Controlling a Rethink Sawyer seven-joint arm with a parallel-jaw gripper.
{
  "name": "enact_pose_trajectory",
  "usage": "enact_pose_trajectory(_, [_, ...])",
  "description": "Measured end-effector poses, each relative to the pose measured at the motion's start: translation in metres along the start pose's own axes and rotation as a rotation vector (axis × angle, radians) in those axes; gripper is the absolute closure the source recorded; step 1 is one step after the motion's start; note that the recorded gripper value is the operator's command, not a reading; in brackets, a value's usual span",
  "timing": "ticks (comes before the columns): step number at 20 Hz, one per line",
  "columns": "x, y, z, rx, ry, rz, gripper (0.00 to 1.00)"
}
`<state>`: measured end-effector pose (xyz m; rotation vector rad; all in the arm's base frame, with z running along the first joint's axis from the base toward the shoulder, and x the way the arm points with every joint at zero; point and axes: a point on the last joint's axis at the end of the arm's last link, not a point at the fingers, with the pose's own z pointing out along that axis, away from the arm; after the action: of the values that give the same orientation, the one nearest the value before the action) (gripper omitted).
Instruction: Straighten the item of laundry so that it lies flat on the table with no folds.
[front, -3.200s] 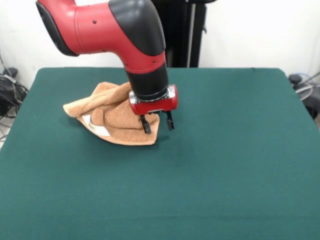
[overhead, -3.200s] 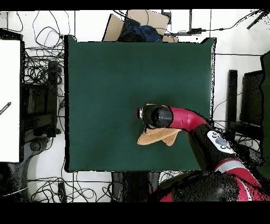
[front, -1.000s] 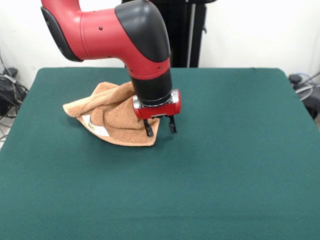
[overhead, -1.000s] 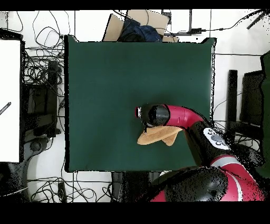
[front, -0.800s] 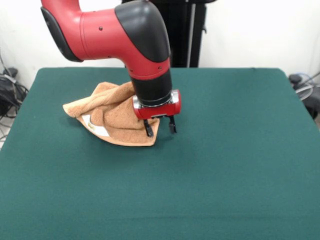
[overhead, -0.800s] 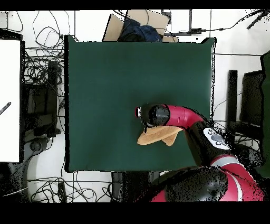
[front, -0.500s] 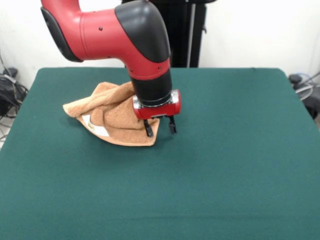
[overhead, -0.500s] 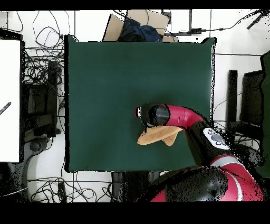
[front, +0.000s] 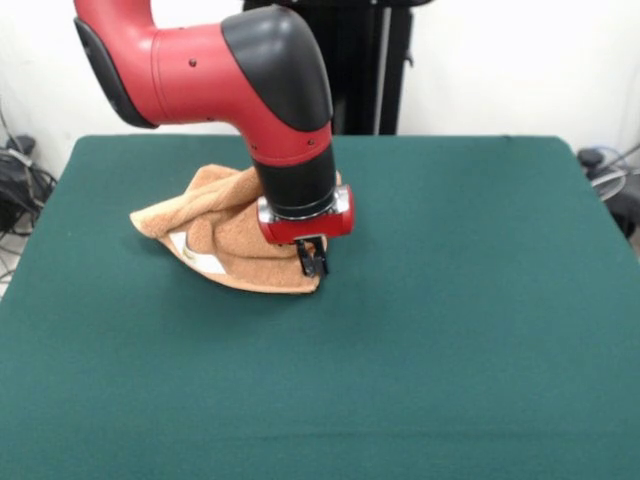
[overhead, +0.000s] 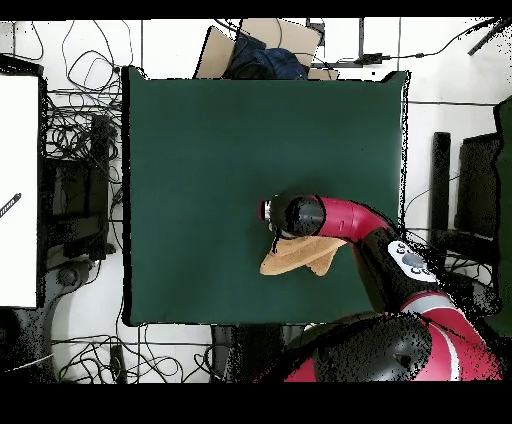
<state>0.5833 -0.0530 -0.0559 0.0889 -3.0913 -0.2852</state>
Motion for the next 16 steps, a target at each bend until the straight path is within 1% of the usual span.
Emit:
enact_pose_trajectory(15, [-0.0001, 0.0007, -0.0002, 0.002, 0.0, -0.003, 1.0])
enact_pose_trajectory(16, [-0.0008, 0.004, -0.0002, -0.001, 0.001, -0.005, 0.0])
